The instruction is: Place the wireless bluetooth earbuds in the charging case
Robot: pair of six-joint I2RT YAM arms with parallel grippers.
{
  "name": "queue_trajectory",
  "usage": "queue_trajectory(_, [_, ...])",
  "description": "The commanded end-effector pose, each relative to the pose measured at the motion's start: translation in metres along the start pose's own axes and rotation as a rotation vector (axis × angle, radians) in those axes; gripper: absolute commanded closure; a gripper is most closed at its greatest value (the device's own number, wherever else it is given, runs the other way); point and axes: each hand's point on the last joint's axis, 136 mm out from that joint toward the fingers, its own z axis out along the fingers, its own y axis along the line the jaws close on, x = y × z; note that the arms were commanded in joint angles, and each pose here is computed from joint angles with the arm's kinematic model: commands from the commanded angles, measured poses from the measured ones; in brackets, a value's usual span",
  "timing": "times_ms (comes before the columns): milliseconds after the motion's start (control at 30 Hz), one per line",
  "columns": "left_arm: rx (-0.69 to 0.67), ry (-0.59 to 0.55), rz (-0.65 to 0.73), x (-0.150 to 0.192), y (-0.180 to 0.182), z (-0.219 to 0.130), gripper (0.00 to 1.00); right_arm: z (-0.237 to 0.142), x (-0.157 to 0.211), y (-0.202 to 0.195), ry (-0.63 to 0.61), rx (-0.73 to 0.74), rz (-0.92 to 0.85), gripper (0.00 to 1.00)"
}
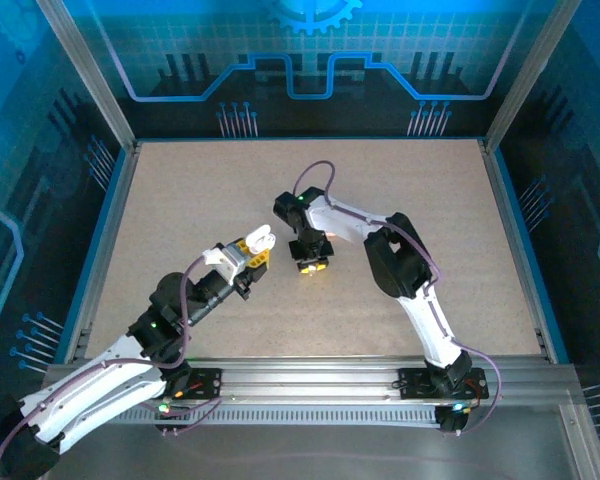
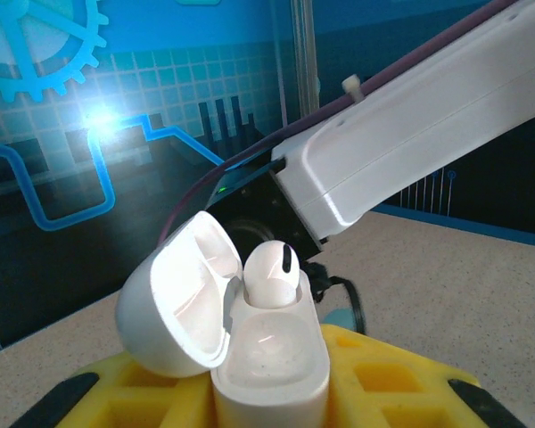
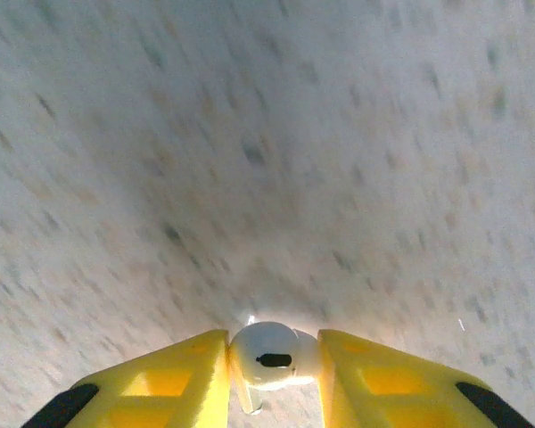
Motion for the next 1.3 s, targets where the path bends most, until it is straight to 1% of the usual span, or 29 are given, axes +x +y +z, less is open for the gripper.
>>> queue_trajectory(0, [0.004,-0.090,-0.024,-0.032,0.002,0.000,0.71,-0.018,0.022,-0.002,-0.017,-0.008,-0.036,0.68])
queue_trajectory(167, [0.010,-0.087,-0.031,-0.030,0.001,0.003,0.71,-0.008,0.043,-0.011,0.008,-0.008,-0.064,0.68])
queue_trajectory(433, [0.029,-0.085,-0.034,-0.033,-0.002,0.009,0.71,0.008,0.050,-0.007,0.044,-0.028,-0.097,0.67])
queue_trajectory(633, [0.031,-0.083,-0.035,-0.032,-0.002,0.009,0.71,-0.004,0.046,-0.010,0.005,-0.019,-0.071,0.62])
queue_trajectory(767, [0.031,-0.080,-0.034,-0.032,-0.002,0.009,0.71,-0.004,0.045,-0.013,0.000,-0.008,-0.061,0.59])
queue_trajectory(1067, [0.036,-0.074,-0.037,-0.030,-0.004,0.012,0.71,-0.011,0.047,-0.014,-0.021,-0.019,-0.060,0.57])
queue_trajectory(1267, [0.036,-0.071,-0.039,-0.029,-0.004,0.013,0.71,-0.007,0.049,-0.015,-0.009,-0.017,-0.058,0.56])
